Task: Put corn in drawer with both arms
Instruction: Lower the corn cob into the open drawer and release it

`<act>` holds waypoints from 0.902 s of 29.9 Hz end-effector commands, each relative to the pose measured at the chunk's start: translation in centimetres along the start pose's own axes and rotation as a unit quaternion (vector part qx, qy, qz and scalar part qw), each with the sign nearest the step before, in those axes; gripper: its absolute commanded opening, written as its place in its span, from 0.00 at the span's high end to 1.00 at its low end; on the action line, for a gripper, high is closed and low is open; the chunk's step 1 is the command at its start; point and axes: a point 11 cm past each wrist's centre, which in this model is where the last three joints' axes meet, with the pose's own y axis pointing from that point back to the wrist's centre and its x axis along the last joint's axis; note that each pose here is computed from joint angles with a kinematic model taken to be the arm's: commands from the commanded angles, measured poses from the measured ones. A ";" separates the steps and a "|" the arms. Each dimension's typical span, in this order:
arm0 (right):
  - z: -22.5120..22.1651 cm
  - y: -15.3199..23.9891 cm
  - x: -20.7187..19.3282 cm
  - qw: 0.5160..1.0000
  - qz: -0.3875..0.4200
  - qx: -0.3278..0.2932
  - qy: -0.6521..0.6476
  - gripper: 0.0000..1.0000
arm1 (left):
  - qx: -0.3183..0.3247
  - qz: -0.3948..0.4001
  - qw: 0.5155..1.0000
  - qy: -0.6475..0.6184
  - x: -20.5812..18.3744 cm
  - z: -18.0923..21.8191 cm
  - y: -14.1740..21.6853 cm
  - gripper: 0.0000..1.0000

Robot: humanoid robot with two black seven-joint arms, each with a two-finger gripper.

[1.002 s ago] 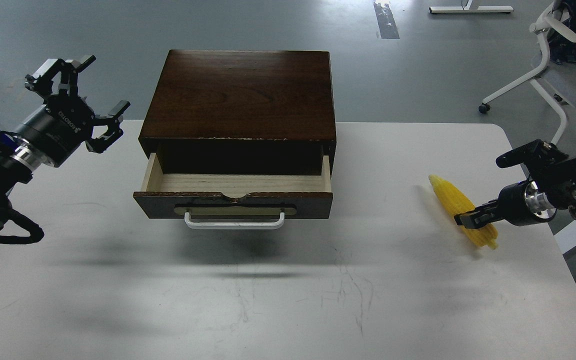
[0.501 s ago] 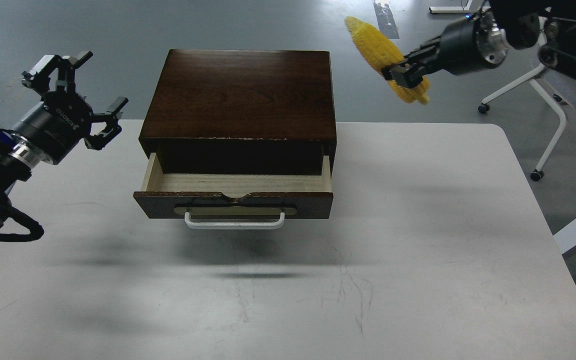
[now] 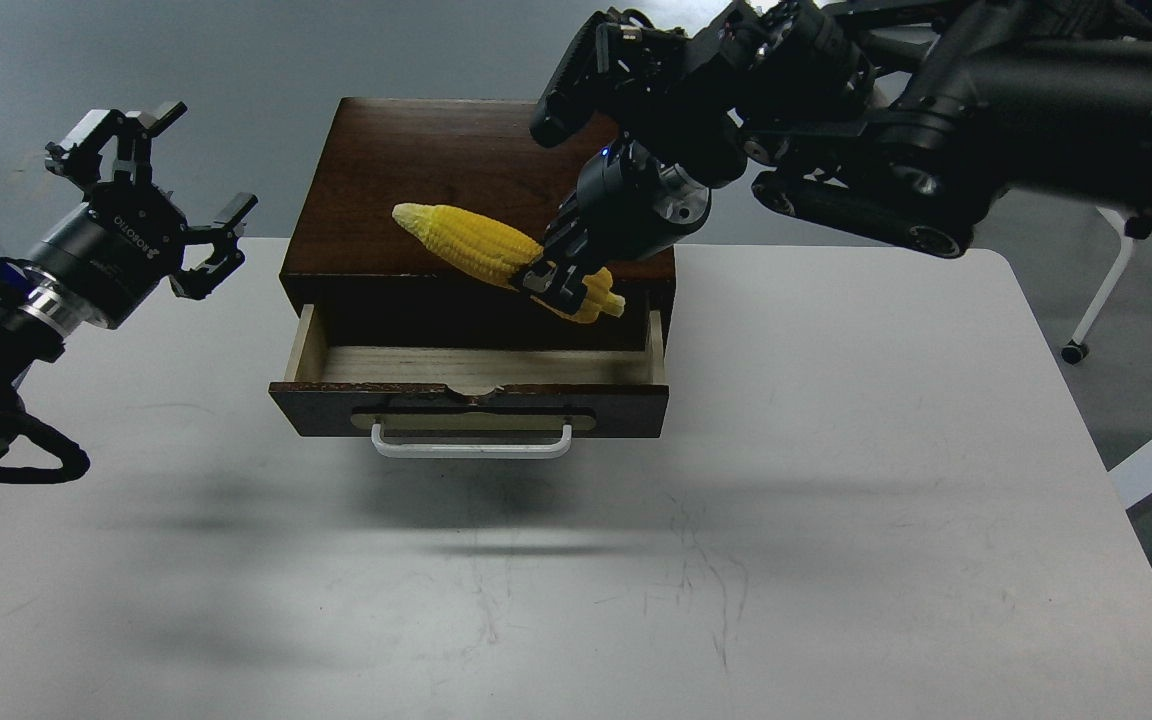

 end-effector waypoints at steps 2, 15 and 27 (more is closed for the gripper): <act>-1.1 -0.9 -0.2 1.000 -0.012 0.012 0.012 1.00 | 0.000 0.000 1.000 0.000 0.0 0.0 0.0 0.01; -1.1 -1.3 -0.6 1.000 -0.019 0.010 0.017 0.81 | -0.005 0.001 1.000 0.000 0.1 0.3 0.0 0.01; -0.7 -1.5 -1.7 0.999 -0.030 0.007 0.012 0.67 | -0.006 0.001 1.000 -0.001 0.1 0.4 -0.1 0.01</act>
